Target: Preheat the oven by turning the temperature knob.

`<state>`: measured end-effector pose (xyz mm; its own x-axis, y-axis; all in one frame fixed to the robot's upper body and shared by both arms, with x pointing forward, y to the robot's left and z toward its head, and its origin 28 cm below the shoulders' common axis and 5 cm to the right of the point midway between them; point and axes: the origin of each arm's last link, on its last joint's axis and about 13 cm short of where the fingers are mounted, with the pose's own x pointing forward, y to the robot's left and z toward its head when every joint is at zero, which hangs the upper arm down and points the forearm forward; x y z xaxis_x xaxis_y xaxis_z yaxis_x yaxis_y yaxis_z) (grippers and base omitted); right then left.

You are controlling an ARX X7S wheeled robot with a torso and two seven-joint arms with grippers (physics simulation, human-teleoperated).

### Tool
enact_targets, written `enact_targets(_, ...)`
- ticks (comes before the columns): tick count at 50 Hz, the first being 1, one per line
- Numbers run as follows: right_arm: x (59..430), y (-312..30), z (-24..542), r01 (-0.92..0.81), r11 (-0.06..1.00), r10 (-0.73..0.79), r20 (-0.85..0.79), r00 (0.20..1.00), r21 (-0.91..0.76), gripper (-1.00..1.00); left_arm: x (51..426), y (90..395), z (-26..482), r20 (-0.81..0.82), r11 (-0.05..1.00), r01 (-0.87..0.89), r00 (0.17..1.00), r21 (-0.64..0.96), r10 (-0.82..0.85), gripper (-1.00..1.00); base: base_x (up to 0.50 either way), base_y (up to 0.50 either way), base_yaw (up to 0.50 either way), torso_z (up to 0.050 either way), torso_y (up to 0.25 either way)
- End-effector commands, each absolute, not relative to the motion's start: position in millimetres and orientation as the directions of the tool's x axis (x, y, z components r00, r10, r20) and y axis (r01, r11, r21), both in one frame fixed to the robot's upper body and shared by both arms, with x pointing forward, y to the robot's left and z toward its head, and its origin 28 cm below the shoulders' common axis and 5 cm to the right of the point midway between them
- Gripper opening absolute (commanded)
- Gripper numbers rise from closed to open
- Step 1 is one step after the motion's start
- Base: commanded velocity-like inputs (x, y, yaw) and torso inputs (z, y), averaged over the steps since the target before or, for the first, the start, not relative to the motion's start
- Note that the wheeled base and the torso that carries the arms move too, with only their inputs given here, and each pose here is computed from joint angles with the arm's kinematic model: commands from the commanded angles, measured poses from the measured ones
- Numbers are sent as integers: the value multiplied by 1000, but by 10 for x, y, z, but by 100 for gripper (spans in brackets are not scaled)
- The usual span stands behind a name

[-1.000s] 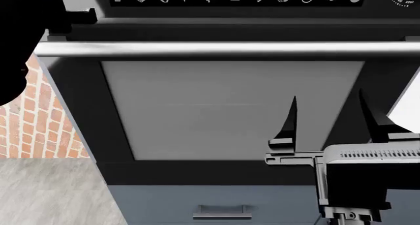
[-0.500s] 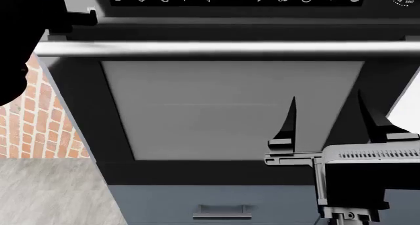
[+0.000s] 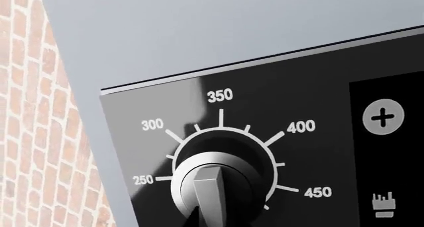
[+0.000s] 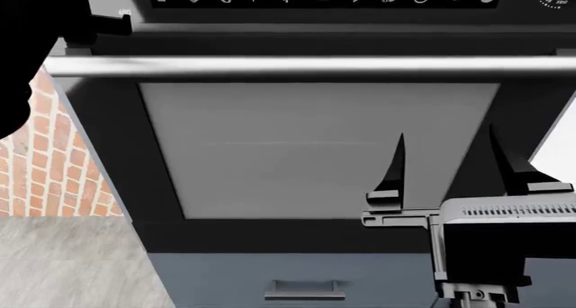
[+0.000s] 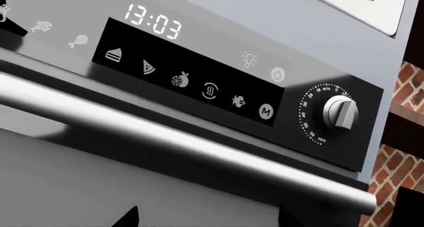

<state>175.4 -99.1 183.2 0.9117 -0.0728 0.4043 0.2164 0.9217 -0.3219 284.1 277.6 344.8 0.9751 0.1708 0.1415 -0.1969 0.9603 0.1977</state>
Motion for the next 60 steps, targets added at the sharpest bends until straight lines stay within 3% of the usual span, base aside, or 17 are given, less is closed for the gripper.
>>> enact_targets(1,1761,-987,1825,216,921,-73,402,913,-323,100,2836,2836,3612,233,948,-255,950,189,209,-100,13,0,-3,0,0)
enact_targets(60,1755,-981,1820,213,921,-70,402,913,-325,100,2877,2903,3543,303,867,-319,930,382,209,-100,1,0,-1,1,1)
